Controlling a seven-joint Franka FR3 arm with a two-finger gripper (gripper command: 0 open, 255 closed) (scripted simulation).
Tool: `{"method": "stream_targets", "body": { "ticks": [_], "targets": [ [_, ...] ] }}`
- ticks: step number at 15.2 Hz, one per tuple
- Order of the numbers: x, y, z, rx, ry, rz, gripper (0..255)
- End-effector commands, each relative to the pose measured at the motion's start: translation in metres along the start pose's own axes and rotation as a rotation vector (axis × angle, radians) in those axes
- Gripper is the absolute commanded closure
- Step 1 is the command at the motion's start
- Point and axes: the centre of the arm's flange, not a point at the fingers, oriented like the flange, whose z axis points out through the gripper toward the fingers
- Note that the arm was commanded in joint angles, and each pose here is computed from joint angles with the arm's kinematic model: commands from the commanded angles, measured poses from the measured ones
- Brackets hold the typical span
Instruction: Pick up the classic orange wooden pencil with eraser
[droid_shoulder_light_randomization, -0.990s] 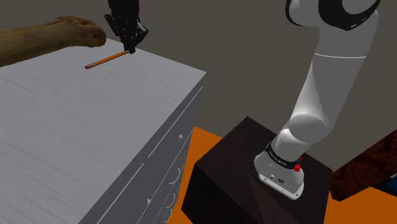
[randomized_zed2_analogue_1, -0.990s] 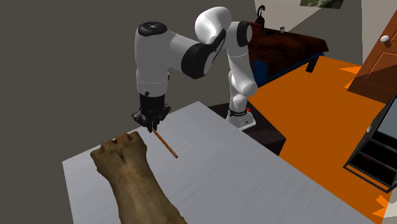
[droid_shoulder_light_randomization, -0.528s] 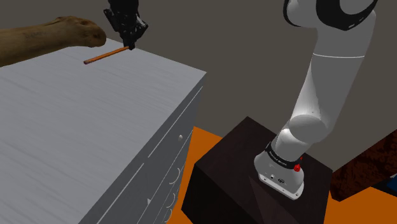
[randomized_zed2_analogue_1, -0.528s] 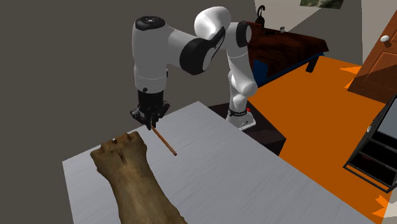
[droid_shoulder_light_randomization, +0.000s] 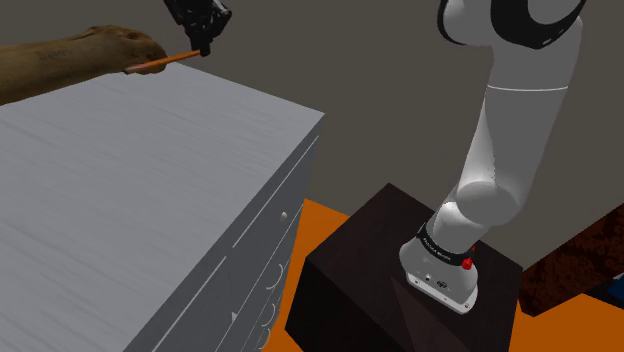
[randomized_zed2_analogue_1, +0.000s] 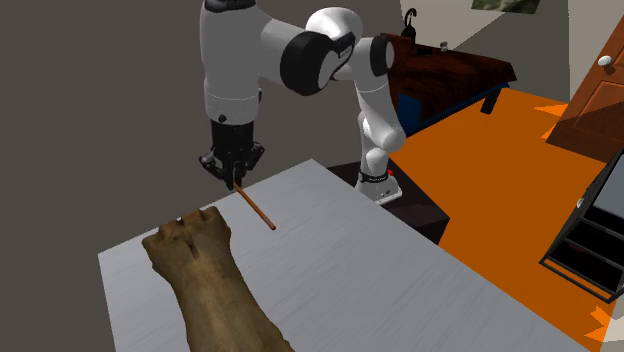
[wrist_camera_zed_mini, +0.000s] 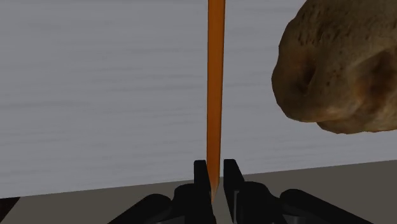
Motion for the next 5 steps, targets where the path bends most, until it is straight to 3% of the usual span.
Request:
{"method": "stream_targets", "body": {
  "ticks": [1,5],
  "targets": [
    [0.001,0.000,-0.010,-0.001,0.000,0.000,255],
    [0.003,-0.001,-0.021,-0.001,0.000,0.000,255]
  ]
}}
